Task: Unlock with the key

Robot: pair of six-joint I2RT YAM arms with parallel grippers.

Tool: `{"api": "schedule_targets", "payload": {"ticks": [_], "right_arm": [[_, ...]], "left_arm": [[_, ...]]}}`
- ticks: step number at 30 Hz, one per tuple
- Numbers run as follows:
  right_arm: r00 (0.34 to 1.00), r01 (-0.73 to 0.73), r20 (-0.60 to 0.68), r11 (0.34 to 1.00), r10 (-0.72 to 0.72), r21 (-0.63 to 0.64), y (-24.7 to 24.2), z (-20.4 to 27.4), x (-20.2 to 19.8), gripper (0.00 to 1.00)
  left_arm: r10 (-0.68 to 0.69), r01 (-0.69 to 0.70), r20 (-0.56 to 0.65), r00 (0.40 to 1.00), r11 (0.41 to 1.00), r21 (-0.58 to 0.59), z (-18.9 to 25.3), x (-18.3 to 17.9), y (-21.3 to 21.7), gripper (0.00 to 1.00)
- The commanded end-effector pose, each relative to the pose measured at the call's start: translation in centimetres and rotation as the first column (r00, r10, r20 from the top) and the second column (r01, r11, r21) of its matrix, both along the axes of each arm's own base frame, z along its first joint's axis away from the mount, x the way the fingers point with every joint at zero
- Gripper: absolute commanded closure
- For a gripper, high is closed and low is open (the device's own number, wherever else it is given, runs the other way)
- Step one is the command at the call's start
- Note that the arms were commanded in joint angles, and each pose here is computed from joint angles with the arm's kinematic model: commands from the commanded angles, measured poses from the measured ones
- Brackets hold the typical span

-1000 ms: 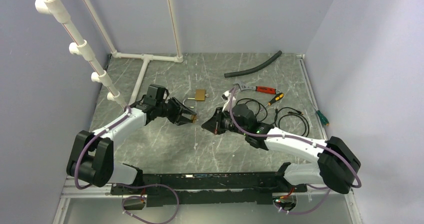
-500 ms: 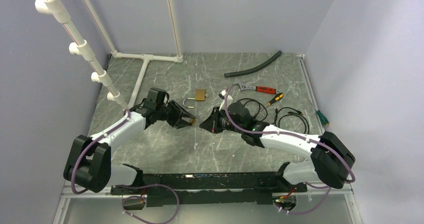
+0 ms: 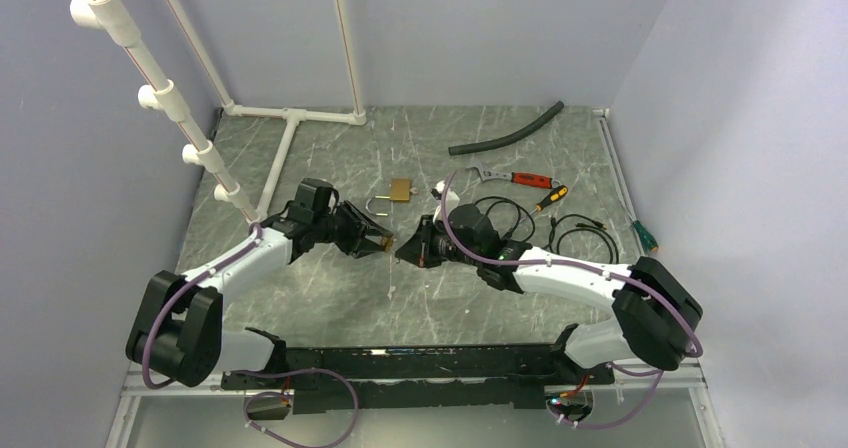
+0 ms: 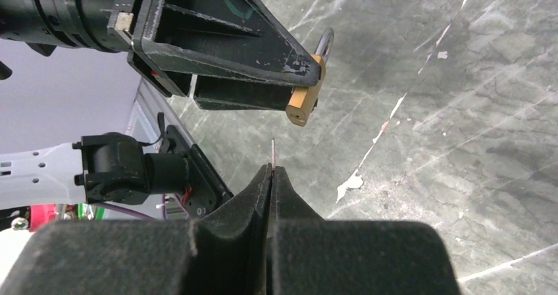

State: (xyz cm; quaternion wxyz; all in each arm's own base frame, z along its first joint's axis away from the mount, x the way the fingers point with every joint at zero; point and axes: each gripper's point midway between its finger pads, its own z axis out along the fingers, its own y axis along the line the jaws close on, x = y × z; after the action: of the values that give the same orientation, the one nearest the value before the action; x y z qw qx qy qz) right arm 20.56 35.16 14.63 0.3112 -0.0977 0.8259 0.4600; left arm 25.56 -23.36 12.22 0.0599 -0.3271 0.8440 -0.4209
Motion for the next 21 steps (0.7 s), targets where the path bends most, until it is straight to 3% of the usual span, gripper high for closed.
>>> {"api": "schedule_targets", "payload": {"ticks": [1, 21], "right_arm": [[1.000, -0.007, 0.030, 0.999, 0.006, 0.037, 1.04, 1.89, 0.55, 1.00], [0.999, -0.021, 0.045, 0.999, 0.019, 0.039, 0.88, 1.49, 0.22, 1.00]], "left_arm": [[0.006, -0.001, 0.087, 0.996, 0.998, -0.056, 2.19, 0.64, -0.56, 1.00], [0.017, -0.010, 0.124, 0.992, 0.998, -0.055, 1.89, 1.08, -0.47, 1.00]]}}
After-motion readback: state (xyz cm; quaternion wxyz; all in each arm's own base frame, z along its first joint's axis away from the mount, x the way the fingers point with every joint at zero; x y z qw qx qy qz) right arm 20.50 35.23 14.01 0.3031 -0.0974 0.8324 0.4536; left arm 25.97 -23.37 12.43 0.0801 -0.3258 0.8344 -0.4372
